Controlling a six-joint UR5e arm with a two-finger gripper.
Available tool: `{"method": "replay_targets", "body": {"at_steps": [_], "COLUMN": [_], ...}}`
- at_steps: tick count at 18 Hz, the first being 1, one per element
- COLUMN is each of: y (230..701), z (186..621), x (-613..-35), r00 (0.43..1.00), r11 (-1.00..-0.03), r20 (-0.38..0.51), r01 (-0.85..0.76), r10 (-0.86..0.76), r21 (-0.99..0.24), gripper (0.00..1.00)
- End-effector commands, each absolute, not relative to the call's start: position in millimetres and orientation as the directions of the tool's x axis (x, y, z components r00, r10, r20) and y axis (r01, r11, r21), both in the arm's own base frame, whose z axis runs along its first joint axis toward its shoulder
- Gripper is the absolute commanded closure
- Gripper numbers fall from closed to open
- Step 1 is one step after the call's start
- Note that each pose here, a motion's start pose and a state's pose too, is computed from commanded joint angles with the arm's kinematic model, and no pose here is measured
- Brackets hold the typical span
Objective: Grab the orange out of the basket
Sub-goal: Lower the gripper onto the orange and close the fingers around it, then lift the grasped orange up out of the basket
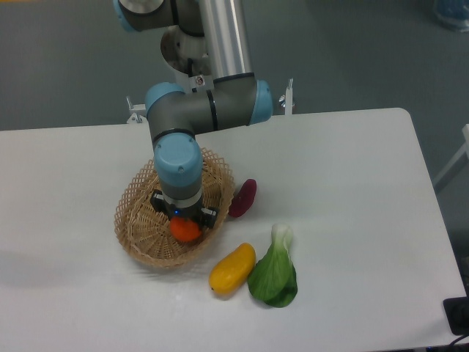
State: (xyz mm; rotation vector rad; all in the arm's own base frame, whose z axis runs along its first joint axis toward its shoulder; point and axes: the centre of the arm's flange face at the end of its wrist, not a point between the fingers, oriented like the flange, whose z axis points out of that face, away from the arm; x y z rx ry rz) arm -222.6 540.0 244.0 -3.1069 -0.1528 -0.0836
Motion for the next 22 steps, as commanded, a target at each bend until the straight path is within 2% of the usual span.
{"method": "replay_targets", "body": {"at_steps": [4,10,14,18,22], "y": [537.9,523.6,510.0,467.5,428.1], "z": [259.6,291.3,300.9,297.0,307.1], "x": [-234.8,-292.3,-326.8,-390.4,-435.8], "r00": [0.993,0.982,0.984,0.978,0.987], "r11": [-0.992,-0.976,-0.977,-0.975,-0.988], "r20": [0.042,0.005,-0.023,-0.054,-0.096], "r01": [0.110,0.190,0.175,0.194,0.119], "r10": [0.108,0.190,0.179,0.200,0.129], "r21": [-0.055,-0.109,-0.121,-0.107,-0.097], "gripper": [0.45,0.44,0.45,0.45,0.45]}}
